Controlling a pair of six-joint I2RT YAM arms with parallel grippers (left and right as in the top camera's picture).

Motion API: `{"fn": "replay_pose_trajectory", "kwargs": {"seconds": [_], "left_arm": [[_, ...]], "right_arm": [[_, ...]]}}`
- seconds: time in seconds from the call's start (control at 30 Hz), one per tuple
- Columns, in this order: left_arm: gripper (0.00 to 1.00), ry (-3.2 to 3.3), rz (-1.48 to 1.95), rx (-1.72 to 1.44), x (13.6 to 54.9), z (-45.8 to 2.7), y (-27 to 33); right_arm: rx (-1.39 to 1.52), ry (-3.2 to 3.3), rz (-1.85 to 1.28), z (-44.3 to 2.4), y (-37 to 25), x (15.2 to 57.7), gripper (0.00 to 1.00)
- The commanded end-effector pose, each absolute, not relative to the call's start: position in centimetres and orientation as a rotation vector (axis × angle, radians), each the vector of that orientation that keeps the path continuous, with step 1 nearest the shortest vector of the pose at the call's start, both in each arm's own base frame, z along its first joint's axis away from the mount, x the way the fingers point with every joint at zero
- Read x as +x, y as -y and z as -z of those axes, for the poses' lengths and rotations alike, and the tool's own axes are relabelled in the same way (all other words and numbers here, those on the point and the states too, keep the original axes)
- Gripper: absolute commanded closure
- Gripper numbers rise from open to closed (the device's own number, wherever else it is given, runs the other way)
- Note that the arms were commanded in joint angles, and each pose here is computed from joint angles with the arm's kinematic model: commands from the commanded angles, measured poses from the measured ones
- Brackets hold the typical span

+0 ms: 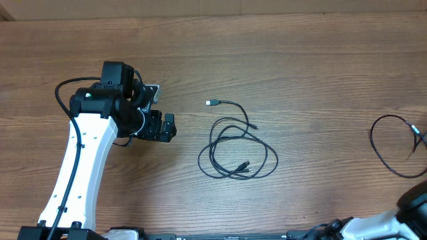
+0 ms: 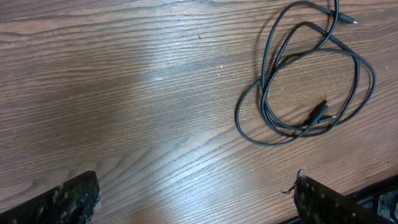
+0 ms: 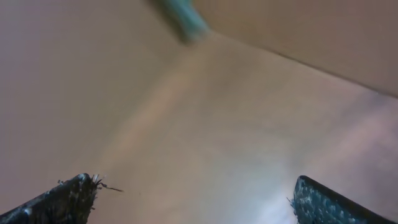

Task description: Untangle cables

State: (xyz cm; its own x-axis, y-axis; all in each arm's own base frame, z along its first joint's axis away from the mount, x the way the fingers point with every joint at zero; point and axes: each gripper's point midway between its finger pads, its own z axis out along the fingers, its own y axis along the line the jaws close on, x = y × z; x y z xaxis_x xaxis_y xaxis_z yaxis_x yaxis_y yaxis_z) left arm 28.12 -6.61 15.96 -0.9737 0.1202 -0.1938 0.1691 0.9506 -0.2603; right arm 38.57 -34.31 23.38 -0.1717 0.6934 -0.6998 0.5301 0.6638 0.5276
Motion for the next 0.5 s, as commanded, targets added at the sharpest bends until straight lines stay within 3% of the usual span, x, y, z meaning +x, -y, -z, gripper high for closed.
{"fn": "replay_pose_trajectory", "kwargs": {"seconds": [0.0, 0.23, 0.33, 0.47], "left_arm": [[0.0, -2.92, 0.404, 0.237, 28.0, -16.1, 6.7], [0.01, -2.92, 0.404, 0.237, 28.0, -16.1, 6.7], [0.0, -2.92, 0.404, 0.237, 28.0, -16.1, 6.7], [0.0, -2.92, 0.404, 0.237, 28.0, -16.1, 6.7]], "right_arm": [[0.718, -1.778, -0.425, -31.5, 26.8, 40.8, 0.0], [0.607, -1.948, -0.629, -32.4, 14.5, 41.4, 0.0], [0.637, -2.124, -0.713, -29.3, 8.9, 40.8, 0.0], [0.754, -2.439, -0.598, -23.0, 4.5, 37.9, 0.0]]}}
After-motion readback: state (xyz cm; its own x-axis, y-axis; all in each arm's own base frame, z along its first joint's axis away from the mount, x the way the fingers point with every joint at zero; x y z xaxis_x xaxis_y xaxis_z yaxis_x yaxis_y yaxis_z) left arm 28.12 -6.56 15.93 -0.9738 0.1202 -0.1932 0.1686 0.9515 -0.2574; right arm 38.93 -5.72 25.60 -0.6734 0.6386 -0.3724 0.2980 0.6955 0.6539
